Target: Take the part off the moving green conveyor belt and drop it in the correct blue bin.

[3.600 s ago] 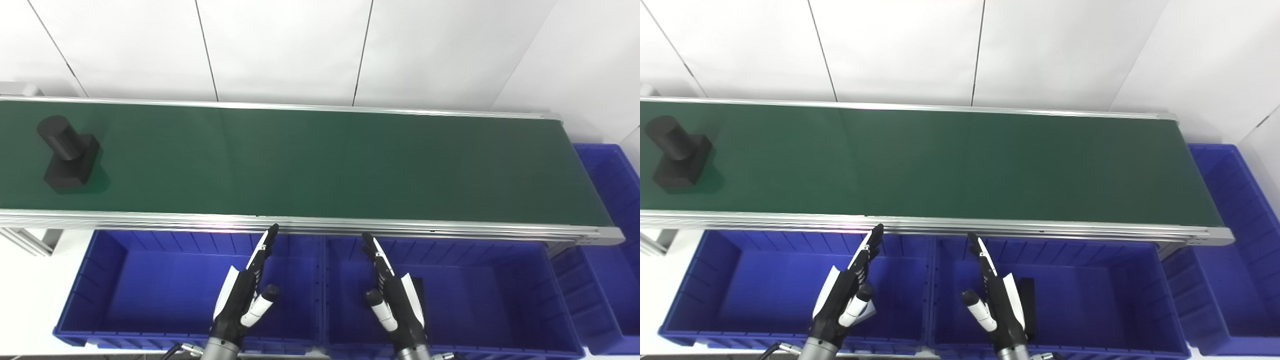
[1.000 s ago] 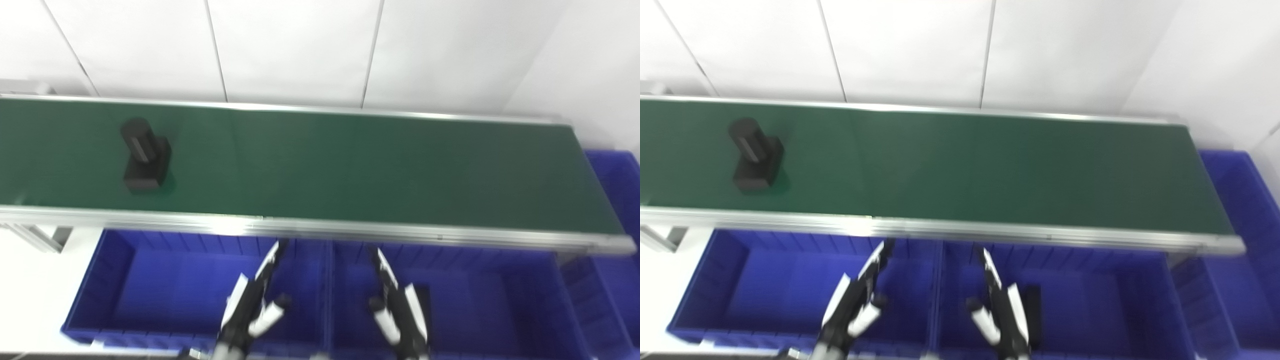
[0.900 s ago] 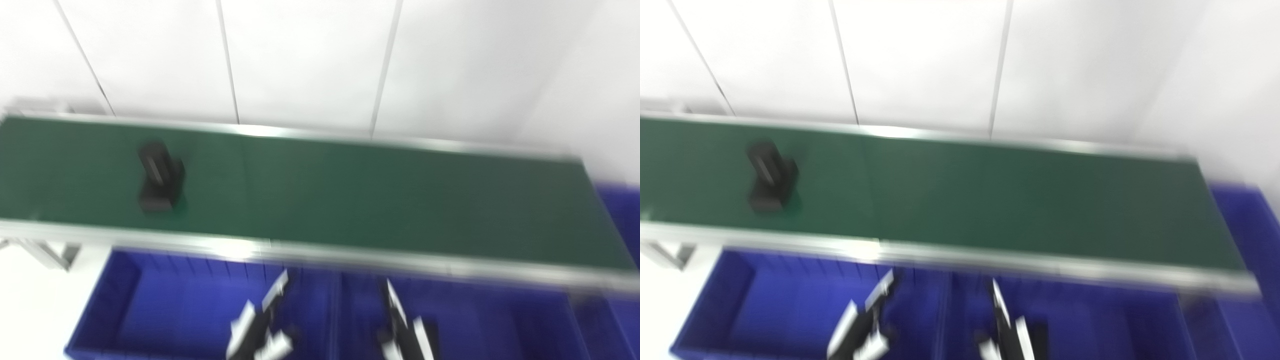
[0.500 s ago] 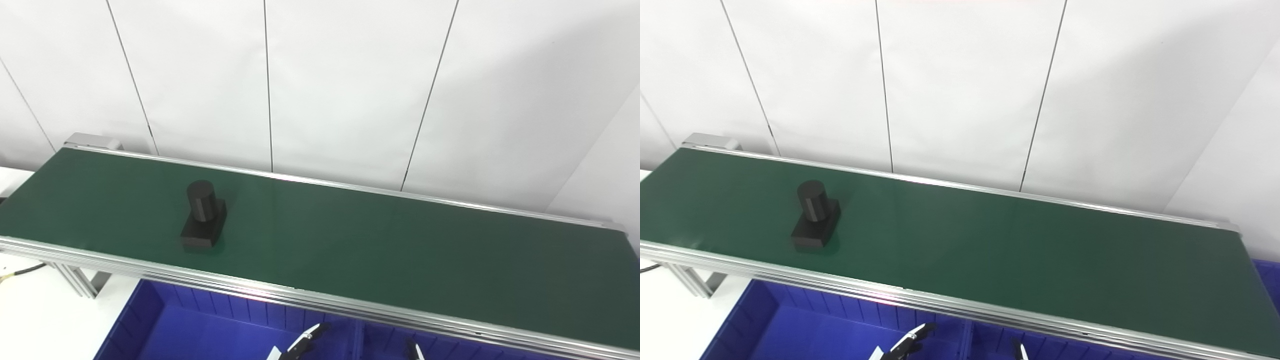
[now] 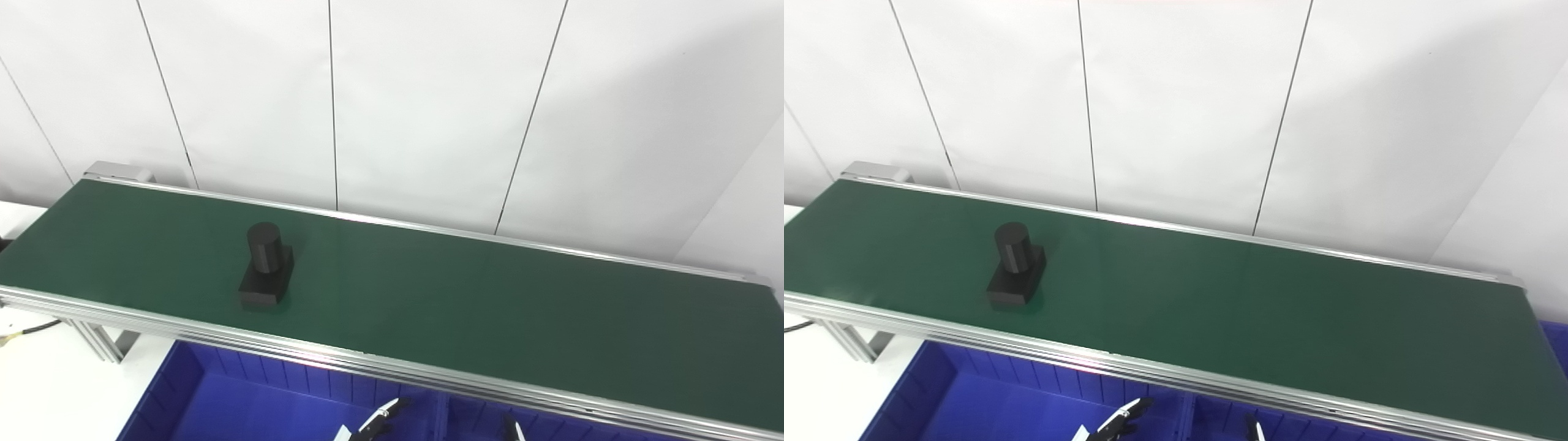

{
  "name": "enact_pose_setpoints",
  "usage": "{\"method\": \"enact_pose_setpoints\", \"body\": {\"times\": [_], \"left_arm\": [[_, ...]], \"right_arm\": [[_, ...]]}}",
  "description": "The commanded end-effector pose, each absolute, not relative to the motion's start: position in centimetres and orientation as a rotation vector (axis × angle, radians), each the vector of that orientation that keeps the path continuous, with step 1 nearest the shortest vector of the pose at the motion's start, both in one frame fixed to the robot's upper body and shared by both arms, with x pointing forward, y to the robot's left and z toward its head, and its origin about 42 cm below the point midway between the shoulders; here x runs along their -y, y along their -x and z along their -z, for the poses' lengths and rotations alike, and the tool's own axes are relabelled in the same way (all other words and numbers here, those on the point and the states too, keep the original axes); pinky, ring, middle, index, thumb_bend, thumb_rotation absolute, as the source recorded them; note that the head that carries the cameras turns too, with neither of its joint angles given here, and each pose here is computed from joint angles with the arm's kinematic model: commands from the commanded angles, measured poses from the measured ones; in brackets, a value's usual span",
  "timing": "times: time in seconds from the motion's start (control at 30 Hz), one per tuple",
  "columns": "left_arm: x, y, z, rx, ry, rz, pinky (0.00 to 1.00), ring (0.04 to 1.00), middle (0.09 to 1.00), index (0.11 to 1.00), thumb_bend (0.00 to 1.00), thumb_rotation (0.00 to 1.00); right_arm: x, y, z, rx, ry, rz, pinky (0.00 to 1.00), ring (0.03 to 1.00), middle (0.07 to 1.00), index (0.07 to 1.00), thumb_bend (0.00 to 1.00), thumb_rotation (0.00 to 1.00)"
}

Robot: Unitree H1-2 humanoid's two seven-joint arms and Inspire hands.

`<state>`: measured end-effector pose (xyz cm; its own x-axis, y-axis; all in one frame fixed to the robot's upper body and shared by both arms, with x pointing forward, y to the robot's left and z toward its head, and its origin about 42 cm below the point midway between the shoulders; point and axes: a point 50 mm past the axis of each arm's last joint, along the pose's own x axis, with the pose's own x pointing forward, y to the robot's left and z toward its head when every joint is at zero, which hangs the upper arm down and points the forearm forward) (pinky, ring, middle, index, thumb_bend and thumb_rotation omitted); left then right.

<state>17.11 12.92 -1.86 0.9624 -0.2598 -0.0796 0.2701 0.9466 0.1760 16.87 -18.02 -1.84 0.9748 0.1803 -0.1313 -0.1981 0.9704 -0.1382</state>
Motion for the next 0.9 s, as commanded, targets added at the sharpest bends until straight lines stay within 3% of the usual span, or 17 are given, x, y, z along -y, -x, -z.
{"method": "enact_pose_setpoints", "body": {"times": [0.0, 0.27, 0.5, 0.87], "left_arm": [[-12.5, -18.1, 0.9, 0.012, -0.172, 0.269, 0.89, 0.931, 0.934, 0.886, 0.93, 0.84], [-12.4, -18.4, 1.1, 0.01, -0.174, 0.269, 0.88, 0.924, 0.928, 0.882, 0.92, 0.83], [-12.4, -18.8, 1.5, -0.004, -0.183, 0.281, 0.89, 0.929, 0.936, 0.89, 0.92, 0.84], [-12.2, -19.3, 2.1, -0.031, -0.182, 0.296, 0.9, 0.942, 0.944, 0.896, 0.92, 0.82]], "right_arm": [[17.7, -17.3, 0.8, -0.045, 0.116, -0.197, 1.0, 0.983, 0.999, 1.0, 0.84, 0.95], [17.3, -17.0, -4.7, 0.138, 0.045, -0.226, 0.96, 0.946, 0.95, 0.961, 0.9, 0.93], [17.0, -18.3, -9.8, 0.336, 0.027, -0.243, 0.89, 0.905, 0.918, 0.947, 0.91, 0.79], [17.6, -22.8, -14.6, 0.553, 0.089, -0.21, 0.94, 0.934, 0.949, 0.964, 0.87, 0.87]]}}
